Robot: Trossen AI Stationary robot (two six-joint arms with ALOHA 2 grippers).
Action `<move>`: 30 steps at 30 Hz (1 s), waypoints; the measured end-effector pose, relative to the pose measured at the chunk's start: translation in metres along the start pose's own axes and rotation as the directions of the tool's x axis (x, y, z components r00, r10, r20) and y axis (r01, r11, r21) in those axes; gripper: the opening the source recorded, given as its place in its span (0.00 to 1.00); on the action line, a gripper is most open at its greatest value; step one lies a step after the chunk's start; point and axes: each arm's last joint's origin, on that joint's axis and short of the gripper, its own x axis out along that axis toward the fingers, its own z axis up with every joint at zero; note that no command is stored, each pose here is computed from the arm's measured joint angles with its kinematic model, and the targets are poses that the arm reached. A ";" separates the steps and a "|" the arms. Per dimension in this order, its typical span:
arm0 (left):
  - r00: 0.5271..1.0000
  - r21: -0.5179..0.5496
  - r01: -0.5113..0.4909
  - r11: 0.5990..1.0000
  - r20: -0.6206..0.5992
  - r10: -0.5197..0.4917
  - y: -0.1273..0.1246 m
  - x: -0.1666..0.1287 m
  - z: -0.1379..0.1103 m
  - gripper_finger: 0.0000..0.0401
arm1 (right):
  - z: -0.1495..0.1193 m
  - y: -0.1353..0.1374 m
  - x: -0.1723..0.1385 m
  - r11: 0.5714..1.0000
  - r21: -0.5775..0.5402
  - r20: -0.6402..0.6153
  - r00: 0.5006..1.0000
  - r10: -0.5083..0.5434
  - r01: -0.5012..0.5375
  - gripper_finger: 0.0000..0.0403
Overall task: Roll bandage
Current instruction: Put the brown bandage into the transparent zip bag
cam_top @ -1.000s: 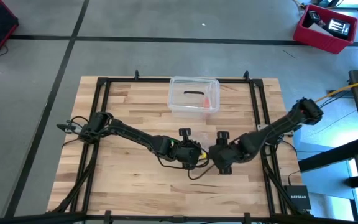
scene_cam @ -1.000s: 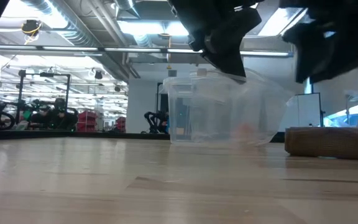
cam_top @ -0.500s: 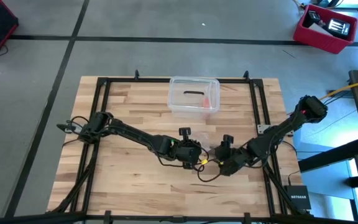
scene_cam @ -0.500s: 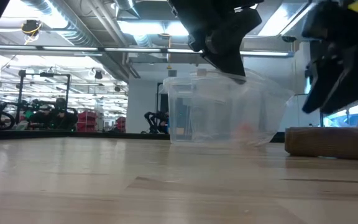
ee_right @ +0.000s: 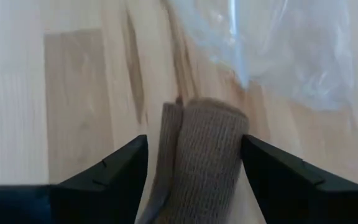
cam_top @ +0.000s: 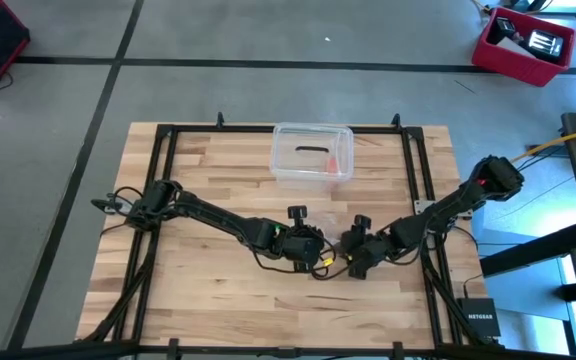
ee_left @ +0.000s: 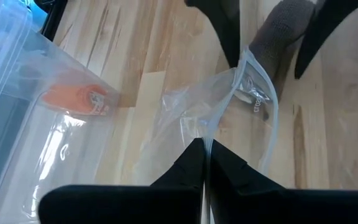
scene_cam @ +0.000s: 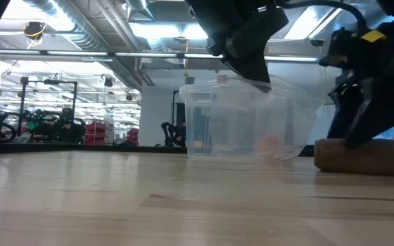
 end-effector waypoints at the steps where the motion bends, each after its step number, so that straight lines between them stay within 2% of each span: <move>1: 1.000 0.000 0.000 1.000 0.000 0.000 0.000 0.000 0.000 0.01 | 0.001 0.000 -0.002 1.000 -0.005 -0.020 1.000 0.000 0.000 0.64; 3: 1.000 0.003 0.000 1.000 0.000 0.000 0.000 0.000 0.000 0.01 | 0.006 0.000 -0.010 1.000 -0.009 -0.043 0.999 -0.005 0.005 0.64; 8: 1.000 0.004 0.000 1.000 0.001 0.000 0.000 0.000 0.000 0.01 | 0.020 0.005 -0.019 1.000 0.011 0.004 1.000 0.025 -0.025 0.64; 13: 1.000 0.007 0.000 1.000 0.000 0.000 0.000 0.000 0.000 0.01 | 0.007 0.002 -0.003 0.997 -0.017 -0.043 0.996 -0.078 0.077 0.64; 20: 1.000 0.010 -0.001 1.000 -0.002 0.001 0.000 0.000 0.000 0.01 | 0.001 0.003 0.012 0.988 -0.027 -0.054 0.987 -0.153 0.151 0.64; 25: 1.000 0.007 -0.001 1.000 -0.001 0.001 0.000 0.000 0.000 0.01 | 0.001 0.000 0.019 0.988 -0.019 -0.083 0.984 -0.157 0.156 0.64; 28: 1.000 0.005 -0.001 1.000 -0.001 0.001 0.000 0.000 0.000 0.01 | 0.000 -0.002 0.020 0.987 -0.017 -0.080 0.984 -0.159 0.159 0.59; 30: 1.000 0.005 0.000 1.000 0.000 0.000 0.000 0.000 0.000 0.01 | 0.001 -0.002 0.018 0.987 -0.029 -0.076 0.984 -0.160 0.158 0.51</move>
